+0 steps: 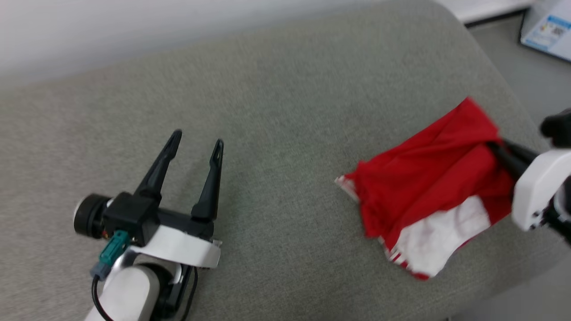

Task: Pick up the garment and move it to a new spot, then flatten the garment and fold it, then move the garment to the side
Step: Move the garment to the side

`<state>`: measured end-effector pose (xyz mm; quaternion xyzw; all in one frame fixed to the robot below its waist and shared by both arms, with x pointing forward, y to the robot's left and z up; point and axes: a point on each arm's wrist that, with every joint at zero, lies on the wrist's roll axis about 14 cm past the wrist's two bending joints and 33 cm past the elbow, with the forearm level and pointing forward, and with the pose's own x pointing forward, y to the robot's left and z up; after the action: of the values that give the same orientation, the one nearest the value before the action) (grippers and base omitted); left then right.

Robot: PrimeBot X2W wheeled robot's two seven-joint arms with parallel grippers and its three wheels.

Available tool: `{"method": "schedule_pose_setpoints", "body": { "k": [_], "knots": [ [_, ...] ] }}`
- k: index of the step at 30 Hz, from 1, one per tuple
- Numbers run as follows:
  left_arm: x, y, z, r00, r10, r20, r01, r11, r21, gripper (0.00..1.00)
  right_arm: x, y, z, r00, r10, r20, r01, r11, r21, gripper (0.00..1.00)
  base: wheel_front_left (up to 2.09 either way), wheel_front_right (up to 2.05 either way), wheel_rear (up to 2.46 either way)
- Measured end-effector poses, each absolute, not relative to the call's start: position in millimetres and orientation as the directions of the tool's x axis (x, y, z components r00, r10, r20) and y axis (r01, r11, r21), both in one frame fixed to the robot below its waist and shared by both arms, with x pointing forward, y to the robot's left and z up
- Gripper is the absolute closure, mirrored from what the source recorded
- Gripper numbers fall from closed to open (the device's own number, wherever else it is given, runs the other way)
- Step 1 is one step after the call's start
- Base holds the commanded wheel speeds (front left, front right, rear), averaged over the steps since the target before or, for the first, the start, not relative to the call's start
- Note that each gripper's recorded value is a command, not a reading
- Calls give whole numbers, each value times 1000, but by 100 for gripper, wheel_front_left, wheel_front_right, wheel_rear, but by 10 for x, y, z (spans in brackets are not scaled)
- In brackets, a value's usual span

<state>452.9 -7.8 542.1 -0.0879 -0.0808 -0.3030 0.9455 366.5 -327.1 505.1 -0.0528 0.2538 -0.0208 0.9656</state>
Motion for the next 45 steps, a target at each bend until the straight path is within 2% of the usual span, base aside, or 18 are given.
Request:
{"method": "schedule_pose_setpoints", "body": {
  "k": [7,13,16,20,21,23,24,27,35,40,45],
  "knots": [
    [4837,-390,5205,732,-652,198,679,724,-122,0,3863,-4172,4888,818,-296,-493,226,954,-198,100,0,0,0],
    [5075,-430,4995,717,-670,193,696,705,-137,0,4014,-4793,4870,768,-455,-451,354,888,-293,100,0,0,0],
    [5143,-404,4884,720,-670,181,693,707,-142,0,4094,-4983,4863,757,-503,-417,391,860,-328,100,0,0,0],
    [5177,-351,4763,731,-663,160,682,716,-149,0,4130,-5033,4613,724,-518,-457,397,853,-338,100,0,0,0],
    [5179,-338,4742,734,-662,155,679,718,-150,0,4134,-5018,4544,720,-515,-465,395,856,-334,95,0,0,0],
    [5176,-325,4721,736,-660,149,677,720,-152,0,4110,-4997,4403,707,-515,-485,406,857,-318,55,0,0,0],
    [5174,-319,4718,737,-659,148,676,721,-153,0,4088,-4994,4351,701,-517,-491,410,856,-316,0,0,0,0],
    [5165,-310,4764,741,-653,158,672,724,-155,0,4031,-5044,4345,696,-538,-476,435,843,-317,0,0,0,0],
    [5033,-252,4985,763,-618,189,645,745,-170,0,3930,-5226,4832,740,-589,-324,489,803,-342,0,0,0,0],
    [4864,-108,5094,802,-570,180,596,784,-174,0,3853,-5171,5166,794,-571,-209,507,811,-293,0,0,0,0],
    [4613,103,5154,848,-509,147,529,830,-176,0,3666,-4928,5241,843,-522,-128,492,845,-209,0,0,0,0]
  ]
}}
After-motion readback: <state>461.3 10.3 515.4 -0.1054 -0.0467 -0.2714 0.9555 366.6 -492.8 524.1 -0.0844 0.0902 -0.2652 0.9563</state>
